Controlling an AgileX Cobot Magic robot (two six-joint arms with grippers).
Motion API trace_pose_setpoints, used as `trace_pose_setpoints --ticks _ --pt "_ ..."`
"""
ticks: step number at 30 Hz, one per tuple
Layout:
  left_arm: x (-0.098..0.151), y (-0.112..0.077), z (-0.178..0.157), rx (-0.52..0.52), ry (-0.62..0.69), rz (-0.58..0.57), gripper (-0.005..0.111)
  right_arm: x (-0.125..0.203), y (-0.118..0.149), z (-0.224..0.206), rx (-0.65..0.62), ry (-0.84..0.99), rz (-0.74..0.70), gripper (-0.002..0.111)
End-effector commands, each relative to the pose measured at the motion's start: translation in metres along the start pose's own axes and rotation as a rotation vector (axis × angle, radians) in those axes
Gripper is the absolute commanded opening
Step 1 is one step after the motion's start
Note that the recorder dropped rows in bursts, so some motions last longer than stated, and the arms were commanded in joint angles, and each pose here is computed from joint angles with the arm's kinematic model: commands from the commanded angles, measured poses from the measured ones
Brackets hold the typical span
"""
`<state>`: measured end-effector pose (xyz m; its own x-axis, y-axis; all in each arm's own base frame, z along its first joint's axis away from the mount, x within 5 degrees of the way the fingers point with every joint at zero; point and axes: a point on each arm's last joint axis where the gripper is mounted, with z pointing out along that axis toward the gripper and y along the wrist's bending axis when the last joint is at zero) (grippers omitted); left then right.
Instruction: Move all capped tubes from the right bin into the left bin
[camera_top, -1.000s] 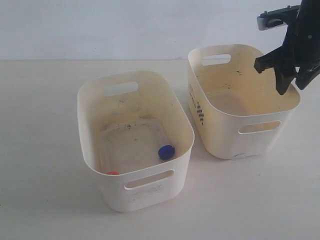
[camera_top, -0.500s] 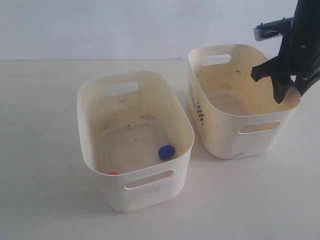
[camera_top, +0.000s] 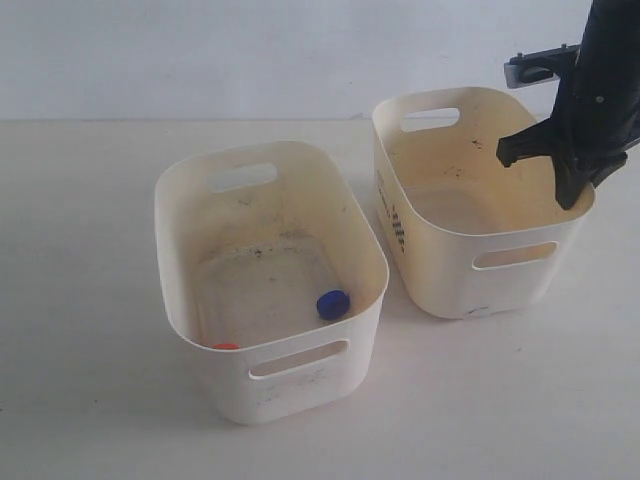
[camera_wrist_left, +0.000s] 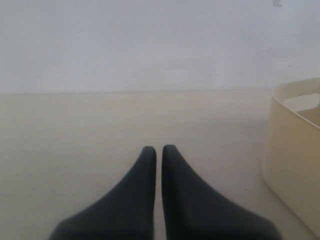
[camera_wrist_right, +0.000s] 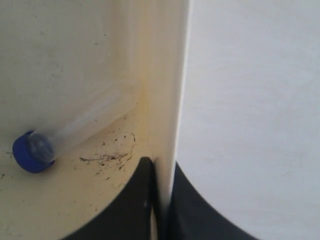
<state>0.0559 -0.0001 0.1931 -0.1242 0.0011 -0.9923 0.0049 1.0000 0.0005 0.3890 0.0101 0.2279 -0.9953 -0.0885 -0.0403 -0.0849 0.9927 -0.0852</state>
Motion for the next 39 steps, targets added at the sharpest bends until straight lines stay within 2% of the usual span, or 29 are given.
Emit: trace_pose_setpoints --ticks 1,39 --pt "-0.002 0.000 0.000 0.001 -0.009 -0.016 0.004 0.000 -0.005 -0.002 0.026 -0.010 0.004 0.000" --pt "-0.002 0.000 0.000 0.001 -0.009 -0.016 0.004 0.006 0.005 -0.026 -0.097 -0.074 0.057 0.000"
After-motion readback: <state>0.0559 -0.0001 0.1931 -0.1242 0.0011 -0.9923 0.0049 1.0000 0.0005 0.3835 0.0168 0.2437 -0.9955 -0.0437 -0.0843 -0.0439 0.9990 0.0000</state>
